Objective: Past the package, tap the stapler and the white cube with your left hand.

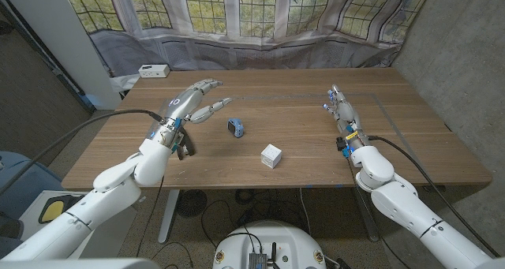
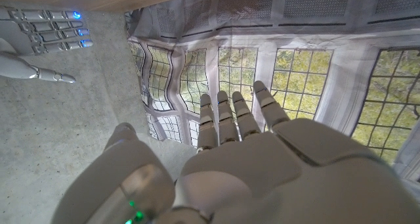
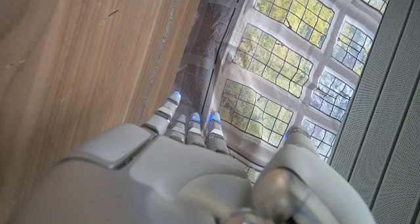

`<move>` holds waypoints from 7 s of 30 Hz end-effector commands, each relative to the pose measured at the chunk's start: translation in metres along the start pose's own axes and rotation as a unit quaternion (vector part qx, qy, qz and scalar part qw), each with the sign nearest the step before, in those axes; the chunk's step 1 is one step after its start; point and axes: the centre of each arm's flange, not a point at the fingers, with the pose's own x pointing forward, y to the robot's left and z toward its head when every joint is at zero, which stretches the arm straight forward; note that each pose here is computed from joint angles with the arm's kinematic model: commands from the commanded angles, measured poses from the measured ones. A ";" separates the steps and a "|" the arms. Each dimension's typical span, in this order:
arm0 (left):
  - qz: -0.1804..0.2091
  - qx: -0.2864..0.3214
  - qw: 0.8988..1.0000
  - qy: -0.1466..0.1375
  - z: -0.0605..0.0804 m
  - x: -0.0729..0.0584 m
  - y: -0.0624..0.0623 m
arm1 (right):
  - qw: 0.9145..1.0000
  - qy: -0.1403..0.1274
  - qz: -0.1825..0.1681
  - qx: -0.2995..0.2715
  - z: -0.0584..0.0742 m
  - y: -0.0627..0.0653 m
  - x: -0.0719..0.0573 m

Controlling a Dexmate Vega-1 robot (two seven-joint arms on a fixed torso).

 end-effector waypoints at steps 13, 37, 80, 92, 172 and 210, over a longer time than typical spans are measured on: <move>-0.080 0.061 0.995 0.010 0.014 0.032 -0.004 | 1.000 0.008 -0.010 0.007 -0.006 -0.010 -0.006; -0.172 0.085 0.981 0.002 0.029 0.055 -0.003 | 1.000 0.008 -0.012 0.008 -0.006 -0.014 -0.010; -0.257 0.100 0.961 0.013 0.024 0.069 -0.027 | 1.000 0.007 -0.016 0.007 -0.003 -0.013 -0.018; -0.273 0.109 0.956 0.010 0.025 0.071 -0.031 | 1.000 0.009 -0.016 0.008 -0.005 -0.013 -0.017; -0.319 0.118 0.941 0.001 0.023 0.067 -0.065 | 1.000 0.012 -0.014 0.007 -0.006 -0.011 -0.009; -0.316 0.104 0.943 0.012 0.020 0.057 -0.067 | 1.000 0.020 -0.019 0.007 -0.009 -0.010 -0.013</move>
